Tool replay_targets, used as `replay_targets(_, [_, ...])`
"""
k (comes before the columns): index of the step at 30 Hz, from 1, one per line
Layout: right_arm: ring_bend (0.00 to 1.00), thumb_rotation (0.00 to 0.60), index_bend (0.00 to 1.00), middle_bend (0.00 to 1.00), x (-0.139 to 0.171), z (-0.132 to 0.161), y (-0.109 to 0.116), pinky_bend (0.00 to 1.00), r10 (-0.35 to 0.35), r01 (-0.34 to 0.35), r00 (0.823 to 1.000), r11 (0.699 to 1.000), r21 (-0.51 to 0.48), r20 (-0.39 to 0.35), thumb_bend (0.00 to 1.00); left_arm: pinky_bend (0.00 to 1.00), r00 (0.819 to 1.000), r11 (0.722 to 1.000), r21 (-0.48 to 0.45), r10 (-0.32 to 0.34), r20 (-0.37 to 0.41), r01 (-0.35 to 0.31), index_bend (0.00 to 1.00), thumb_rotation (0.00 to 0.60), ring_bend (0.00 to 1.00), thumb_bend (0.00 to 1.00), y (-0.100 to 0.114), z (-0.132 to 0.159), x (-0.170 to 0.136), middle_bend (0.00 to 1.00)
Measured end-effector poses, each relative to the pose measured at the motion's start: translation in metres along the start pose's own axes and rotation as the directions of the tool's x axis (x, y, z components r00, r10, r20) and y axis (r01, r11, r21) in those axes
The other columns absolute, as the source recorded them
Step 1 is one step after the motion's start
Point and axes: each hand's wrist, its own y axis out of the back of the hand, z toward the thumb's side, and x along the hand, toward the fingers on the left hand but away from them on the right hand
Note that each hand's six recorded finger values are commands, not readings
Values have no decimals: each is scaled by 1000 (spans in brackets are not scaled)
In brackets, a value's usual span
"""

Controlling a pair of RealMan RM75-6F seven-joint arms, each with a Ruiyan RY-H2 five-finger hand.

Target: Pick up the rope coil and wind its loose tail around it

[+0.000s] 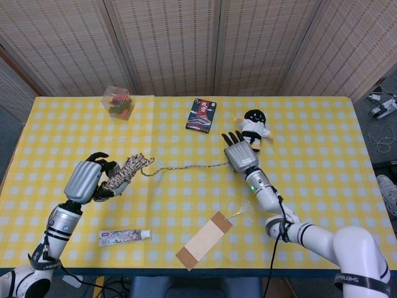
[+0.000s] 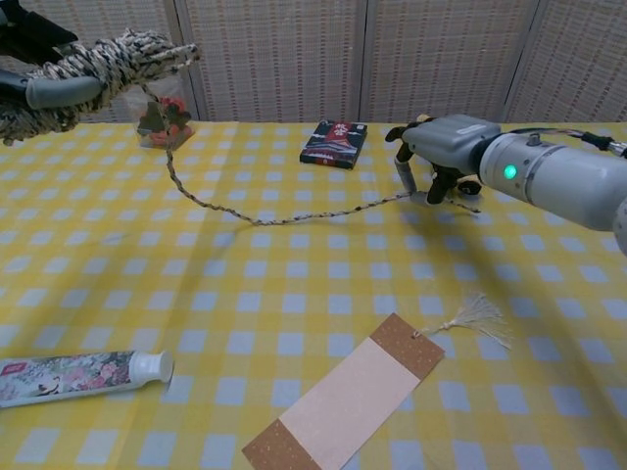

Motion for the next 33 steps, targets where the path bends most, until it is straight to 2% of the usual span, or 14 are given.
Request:
replay_targets(7, [0,600,573,65,36,5,39,0,-82,80,993,997,-23,-88,365,213,994,995,-39,87,-70,-90,742,393,562,308,10,-9,20,728])
replay_targets(12, [0,600,574,65,62,20,66,0,-137,135,977,991,-26,-165,364,214,988,995,-6,96,-119,-97,742,362,562,307,8,-13,31,728])
replay_targets(18, [0,600,576,71,92,49,100,0,-196,188,944,981,-53,-264,364,213,980,996,57,82,-182,-72,742,358,563,308,-2,-13,47,728])
replay_targets(22, [0,600,576,71,105,70,129,0,-243,224,916,970,-95,-319,365,214,978,994,106,60,-201,-39,742,361,563,308,-13,-5,60,728])
replay_targets(28, [0,600,576,71,103,95,174,0,-316,273,885,947,-168,-343,365,214,983,992,125,13,-181,10,742,363,563,307,-37,22,78,729])
replay_targets(33, [0,600,579,71,97,111,196,0,-345,285,873,934,-214,-343,364,214,991,993,117,-16,-133,32,743,364,563,307,-52,47,83,729])
